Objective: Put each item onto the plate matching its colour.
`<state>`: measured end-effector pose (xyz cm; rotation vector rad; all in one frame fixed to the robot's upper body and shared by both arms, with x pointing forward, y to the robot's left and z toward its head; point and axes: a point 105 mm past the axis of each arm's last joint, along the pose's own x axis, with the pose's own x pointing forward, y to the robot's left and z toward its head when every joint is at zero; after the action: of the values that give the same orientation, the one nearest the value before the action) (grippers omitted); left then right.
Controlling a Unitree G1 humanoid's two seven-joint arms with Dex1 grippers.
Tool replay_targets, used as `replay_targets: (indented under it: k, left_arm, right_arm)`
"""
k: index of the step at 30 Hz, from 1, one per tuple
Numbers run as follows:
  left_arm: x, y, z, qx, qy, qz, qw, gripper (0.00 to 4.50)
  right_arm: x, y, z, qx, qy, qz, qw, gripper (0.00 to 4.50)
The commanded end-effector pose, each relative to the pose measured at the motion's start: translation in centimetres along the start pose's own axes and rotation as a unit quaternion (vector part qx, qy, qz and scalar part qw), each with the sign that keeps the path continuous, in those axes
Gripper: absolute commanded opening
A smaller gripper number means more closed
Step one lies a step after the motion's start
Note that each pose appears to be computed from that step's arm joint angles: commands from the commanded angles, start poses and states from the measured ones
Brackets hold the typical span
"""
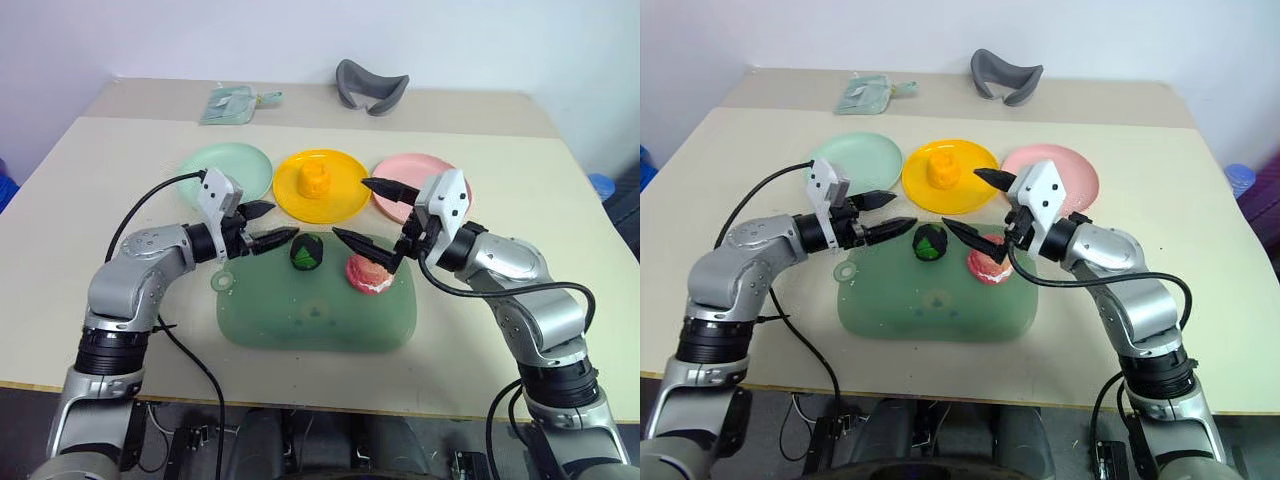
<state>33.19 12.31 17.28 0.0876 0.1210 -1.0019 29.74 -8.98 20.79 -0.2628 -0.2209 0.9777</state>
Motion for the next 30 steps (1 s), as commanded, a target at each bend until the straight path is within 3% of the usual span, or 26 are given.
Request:
replay_targets:
  k: [1,9,22,25,30]
  left_arm:
    - [0.6,-0.8,0.7,0.027,0.000,-0.025,0.999,4.41]
    - [1.9,0.1,-1.1,0.071,0.051,-0.030,0.996,4.41]
    - [3.4,-0.6,-2.3,0.087,0.085,-0.074,0.990,4.41]
    - [3.6,-1.0,-2.7,0.085,0.092,-0.085,0.989,3.57]
    - [3.6,-1.0,-2.4,0.074,0.075,-0.069,0.992,1.32]
  right_arm:
    - [-1.4,0.0,1.0,-0.018,-0.007,-0.007,1.000,4.50]
    - [-6.4,1.3,0.0,-0.004,0.056,-0.010,0.998,4.50]
    - [-6.1,1.3,0.8,-0.010,0.063,-0.022,0.998,4.50]
    - [-6.1,1.3,0.9,-0.009,0.064,-0.022,0.998,4.50]
    - [-5.9,1.0,1.0,-0.016,0.062,-0.020,0.998,4.50]
